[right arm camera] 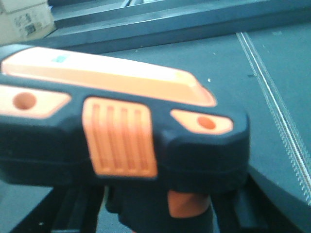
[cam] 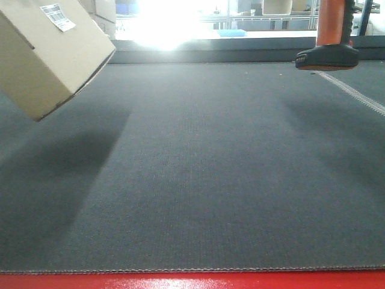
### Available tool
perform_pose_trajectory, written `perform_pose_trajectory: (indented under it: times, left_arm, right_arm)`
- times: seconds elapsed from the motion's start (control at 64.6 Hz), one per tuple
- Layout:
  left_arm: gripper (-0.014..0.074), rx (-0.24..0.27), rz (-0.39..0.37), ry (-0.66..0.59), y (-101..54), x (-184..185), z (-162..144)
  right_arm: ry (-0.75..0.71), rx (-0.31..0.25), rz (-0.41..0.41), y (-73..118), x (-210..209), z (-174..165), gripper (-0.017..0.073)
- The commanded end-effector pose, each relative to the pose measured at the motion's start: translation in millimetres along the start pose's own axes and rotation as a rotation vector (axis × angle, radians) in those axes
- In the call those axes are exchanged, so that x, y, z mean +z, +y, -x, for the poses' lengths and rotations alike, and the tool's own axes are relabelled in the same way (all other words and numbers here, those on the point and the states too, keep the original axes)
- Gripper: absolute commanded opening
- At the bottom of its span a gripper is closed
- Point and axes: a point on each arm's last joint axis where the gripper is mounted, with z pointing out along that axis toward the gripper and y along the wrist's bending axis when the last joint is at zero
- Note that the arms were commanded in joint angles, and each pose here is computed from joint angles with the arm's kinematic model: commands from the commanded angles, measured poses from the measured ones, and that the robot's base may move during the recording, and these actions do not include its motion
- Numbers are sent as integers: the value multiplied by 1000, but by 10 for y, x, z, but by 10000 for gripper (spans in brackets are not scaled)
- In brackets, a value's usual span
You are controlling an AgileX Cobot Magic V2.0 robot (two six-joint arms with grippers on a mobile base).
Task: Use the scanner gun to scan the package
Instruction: 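Raise the scanner and point it toward the box label, then lower the scanner back onto the felt and release it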
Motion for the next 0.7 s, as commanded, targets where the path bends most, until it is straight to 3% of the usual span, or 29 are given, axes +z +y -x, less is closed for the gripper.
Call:
perform_pose_trajectory:
  times: [0.0, 0.139, 0.34, 0.387, 0.449, 0.526, 0.572, 0.65, 0.681]
  left_arm:
    - [-111, 9, -12, -20, -41, -51, -5]
    - [-111, 9, -12, -20, -41, -51, -5]
    - [-111, 9, -12, -20, -41, -51, -5]
    - [-111, 9, -12, -20, -41, -51, -5]
    - [-111, 9, -12, -20, -41, -51, -5]
    - [-111, 9, -12, -20, -41, -51, -5]
    - [-111, 9, -12, -20, -41, -51, -5]
    - [-111, 9, -12, -20, -41, -51, -5]
    - [-111, 9, -12, -20, -41, -51, -5]
  right_arm:
    - [-57, -40, -18, 14, -64, 94, -155]
    - [-55, -30, -16, 54, -69, 53, -155]
    - [-30, 206, -35, 20, -69, -90, -158]
    - [-27, 224, -38, 7, -80, -124, -158]
    - [-27, 192, -28, 8, -87, -149, -158]
    - [-27, 193, -8, 22, -113, -150, -158]
    - [-31, 221, 2, 30, -136, -131, -158]
    - [-42, 316, 10, 35, -172, -99, -160]
    - [-52, 321, 11, 34, -179, -87, -160]
